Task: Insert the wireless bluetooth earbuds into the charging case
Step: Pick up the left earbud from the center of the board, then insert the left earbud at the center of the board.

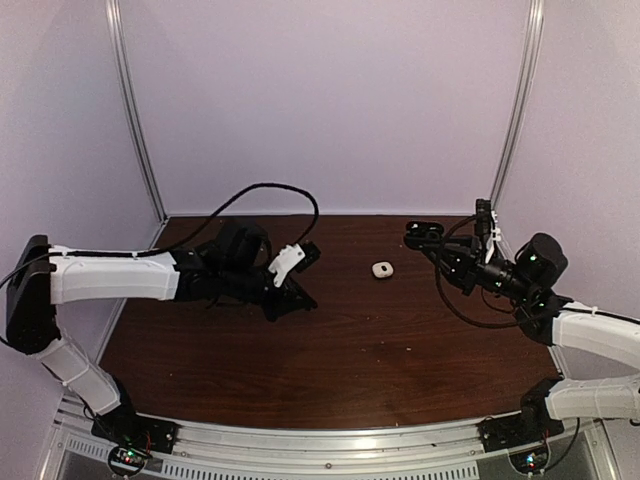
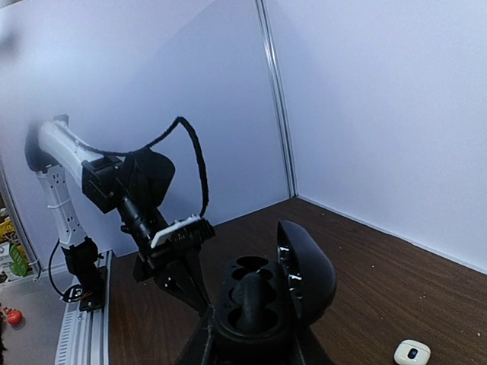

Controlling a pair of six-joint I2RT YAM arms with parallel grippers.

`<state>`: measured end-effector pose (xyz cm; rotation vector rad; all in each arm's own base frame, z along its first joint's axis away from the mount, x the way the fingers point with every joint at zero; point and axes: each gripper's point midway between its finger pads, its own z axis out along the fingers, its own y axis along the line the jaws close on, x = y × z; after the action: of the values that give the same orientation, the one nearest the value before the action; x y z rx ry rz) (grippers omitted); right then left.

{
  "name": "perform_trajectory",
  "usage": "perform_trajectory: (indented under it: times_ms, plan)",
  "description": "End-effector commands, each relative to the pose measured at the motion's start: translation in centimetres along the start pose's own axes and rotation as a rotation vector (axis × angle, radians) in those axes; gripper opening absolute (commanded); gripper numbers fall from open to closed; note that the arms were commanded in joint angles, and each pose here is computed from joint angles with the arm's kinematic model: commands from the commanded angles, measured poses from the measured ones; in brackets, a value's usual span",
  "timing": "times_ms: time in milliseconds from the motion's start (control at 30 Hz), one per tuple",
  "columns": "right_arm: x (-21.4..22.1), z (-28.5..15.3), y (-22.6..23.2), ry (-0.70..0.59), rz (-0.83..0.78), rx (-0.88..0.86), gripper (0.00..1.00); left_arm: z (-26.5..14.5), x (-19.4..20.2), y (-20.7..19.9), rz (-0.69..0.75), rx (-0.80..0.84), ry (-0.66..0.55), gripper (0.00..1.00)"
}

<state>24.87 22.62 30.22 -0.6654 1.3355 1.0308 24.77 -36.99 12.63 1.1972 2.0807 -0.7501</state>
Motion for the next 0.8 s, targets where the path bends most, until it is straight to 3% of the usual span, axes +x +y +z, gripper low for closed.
perform_trajectory:
  times_ms: [0, 133, 267, 767]
  plan:
    - [0.3, 0.6, 2.8, 0.012, -0.018, -0.148, 0.0, -6.7, -7.9, -3.5, 0.266, 0.05, -0.255, 0.0]
    - [1.5, 1.9, 5.2, 0.085, -0.006, -0.287, 0.0, -11.5, -11.8, -7.9, 0.449, 0.101, -0.403, 0.0]
    - [2.4, 2.4, 7.6, 0.099, -0.057, -0.369, 0.0, -13.5, -14.2, -11.0, 0.525, 0.165, -0.472, 0.0]
    - [3.7, 4.0, 12.1, 0.188, -0.103, -0.491, 0.0, -10.9, -13.6, -15.3, 0.652, 0.238, -0.412, 0.0]
